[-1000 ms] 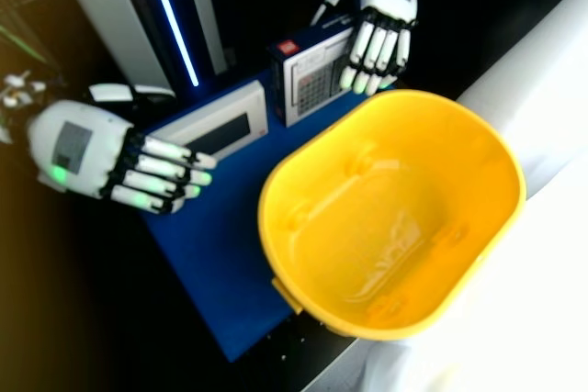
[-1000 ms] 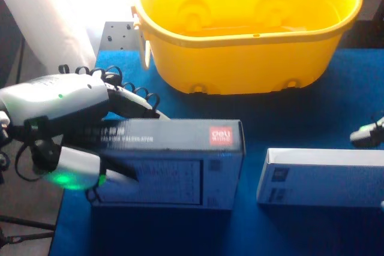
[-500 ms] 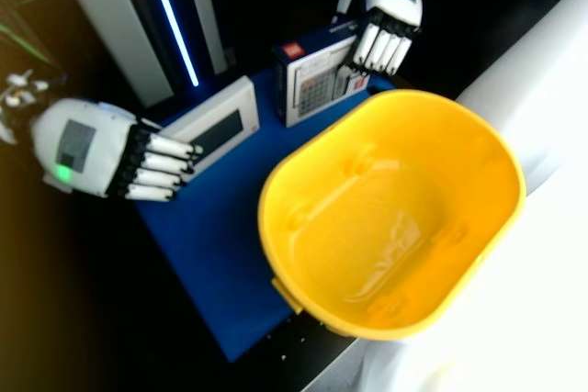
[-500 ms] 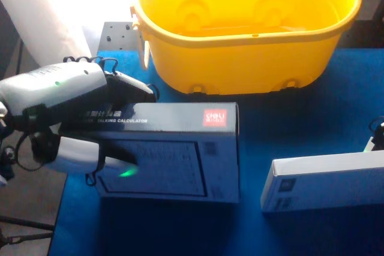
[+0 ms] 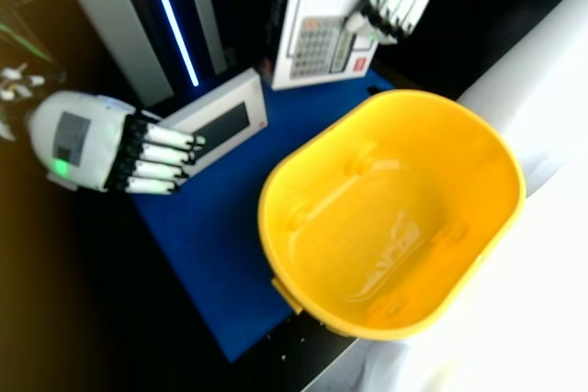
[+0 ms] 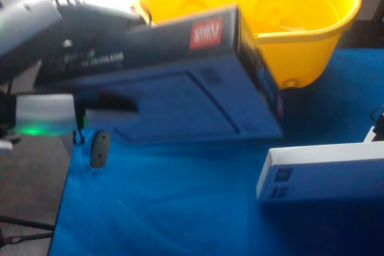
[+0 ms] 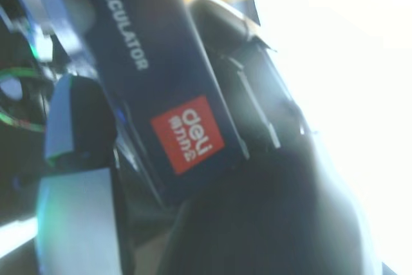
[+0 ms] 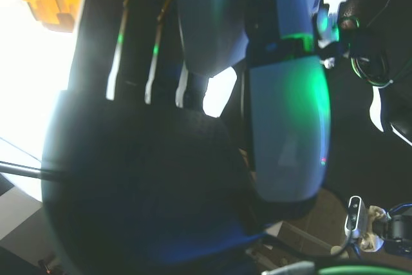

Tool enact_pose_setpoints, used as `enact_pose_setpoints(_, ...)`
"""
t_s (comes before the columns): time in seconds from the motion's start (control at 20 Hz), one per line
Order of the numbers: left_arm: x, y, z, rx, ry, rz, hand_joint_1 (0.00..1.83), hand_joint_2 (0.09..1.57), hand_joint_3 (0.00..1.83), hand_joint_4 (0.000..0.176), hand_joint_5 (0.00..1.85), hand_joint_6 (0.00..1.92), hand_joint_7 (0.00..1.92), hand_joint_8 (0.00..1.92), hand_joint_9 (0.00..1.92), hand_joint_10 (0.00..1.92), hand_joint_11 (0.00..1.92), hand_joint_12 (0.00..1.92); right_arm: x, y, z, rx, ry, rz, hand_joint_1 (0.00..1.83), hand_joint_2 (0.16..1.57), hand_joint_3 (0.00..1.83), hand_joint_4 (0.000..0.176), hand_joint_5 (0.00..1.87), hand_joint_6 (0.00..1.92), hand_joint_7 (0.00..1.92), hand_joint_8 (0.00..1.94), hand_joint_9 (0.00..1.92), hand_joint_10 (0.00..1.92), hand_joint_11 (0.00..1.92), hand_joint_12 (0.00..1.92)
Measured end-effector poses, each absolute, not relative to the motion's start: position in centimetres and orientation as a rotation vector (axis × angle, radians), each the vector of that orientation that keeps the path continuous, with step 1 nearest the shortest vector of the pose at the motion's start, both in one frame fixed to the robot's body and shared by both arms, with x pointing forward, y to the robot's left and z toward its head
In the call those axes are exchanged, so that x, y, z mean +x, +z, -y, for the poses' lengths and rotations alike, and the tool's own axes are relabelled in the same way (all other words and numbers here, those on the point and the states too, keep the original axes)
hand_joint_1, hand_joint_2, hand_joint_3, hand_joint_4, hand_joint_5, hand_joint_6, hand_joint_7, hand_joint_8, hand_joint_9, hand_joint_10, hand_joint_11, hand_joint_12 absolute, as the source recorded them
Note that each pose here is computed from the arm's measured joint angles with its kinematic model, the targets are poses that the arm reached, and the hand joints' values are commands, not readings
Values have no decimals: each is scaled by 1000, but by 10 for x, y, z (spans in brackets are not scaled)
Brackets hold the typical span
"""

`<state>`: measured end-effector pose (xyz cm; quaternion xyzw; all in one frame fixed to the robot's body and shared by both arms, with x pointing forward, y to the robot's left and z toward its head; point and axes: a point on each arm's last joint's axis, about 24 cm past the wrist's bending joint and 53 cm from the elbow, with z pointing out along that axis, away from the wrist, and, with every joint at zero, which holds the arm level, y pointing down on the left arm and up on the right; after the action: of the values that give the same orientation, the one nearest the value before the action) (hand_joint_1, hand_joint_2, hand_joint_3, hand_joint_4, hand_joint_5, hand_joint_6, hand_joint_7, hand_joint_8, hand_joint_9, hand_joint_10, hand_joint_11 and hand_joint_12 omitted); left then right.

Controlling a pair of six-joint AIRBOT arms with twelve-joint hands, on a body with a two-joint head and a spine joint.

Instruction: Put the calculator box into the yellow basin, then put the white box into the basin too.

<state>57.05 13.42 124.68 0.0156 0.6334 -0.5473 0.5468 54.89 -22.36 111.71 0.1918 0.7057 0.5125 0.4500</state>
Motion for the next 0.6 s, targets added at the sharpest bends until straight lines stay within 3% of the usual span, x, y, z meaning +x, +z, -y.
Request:
enact_pose_setpoints(0.1,573,1272,-135,55,-1309,-1412,1360,1167,3,0,739,1285,929,1042,834,1343,728,1512,549,1117,224,477,1266,-1744,1370,1123,0,0,923,1120,923,962,922,1220,817,1415)
enact_pose_setpoints(0.15,576,1290,-137,66,-1315,-1349,1361,1165,0,0,756,1277,939,1030,831,1345,723,1554,549,1117,224,477,1266,-1744,1372,1120,0,0,934,1087,929,955,924,1233,820,1432)
enact_pose_setpoints(0.2,578,1303,-138,73,-1320,-1303,1364,1161,0,0,768,1200,927,1043,860,1365,752,1551,549,1116,224,478,1263,-1746,1374,1123,0,0,939,952,930,961,922,1368,923,1617)
enact_pose_setpoints(0.25,578,1313,-137,85,-1323,-1271,1366,1141,0,0,797,1142,995,960,904,1331,769,1551,550,1116,225,481,1262,-1745,1374,1126,1,0,948,922,914,991,914,1396,907,1664)
enact_pose_setpoints(0.3,577,1327,-134,113,-1333,-1221,1369,1141,1,0,795,1150,983,975,888,1330,770,1547,550,1115,226,482,1258,-1748,1267,1106,0,0,1024,859,980,1061,995,1390,974,1707)
enact_pose_setpoints(0.35,575,1344,-128,150,-1349,-1161,1370,1141,2,0,808,1119,973,999,882,1339,771,1547,551,1115,227,485,1254,-1749,1258,1097,0,0,1065,748,996,1134,1054,1585,1073,1852)
enact_pose_setpoints(0.45,575,1360,-121,188,-1356,-1107,1369,1139,2,0,799,1144,987,971,890,1326,772,1544,551,1113,226,494,1262,-1748,1271,1111,1,0,1066,627,961,1299,1125,1721,1208,1916)
enact_pose_setpoints(0.5,582,1370,-123,185,-1357,-1072,1368,1134,0,0,809,1119,1009,943,913,1319,776,1544,553,1113,226,496,1267,-1744,1262,1136,2,0,1023,659,908,1406,1079,1704,1133,1900)
enact_pose_setpoints(0.6,596,1373,-121,167,-1344,-1075,1369,1139,2,0,799,1144,987,971,890,1326,772,1544,554,1112,226,504,1266,-1743,1266,1127,0,0,1034,651,938,1360,1083,1593,1112,1819)
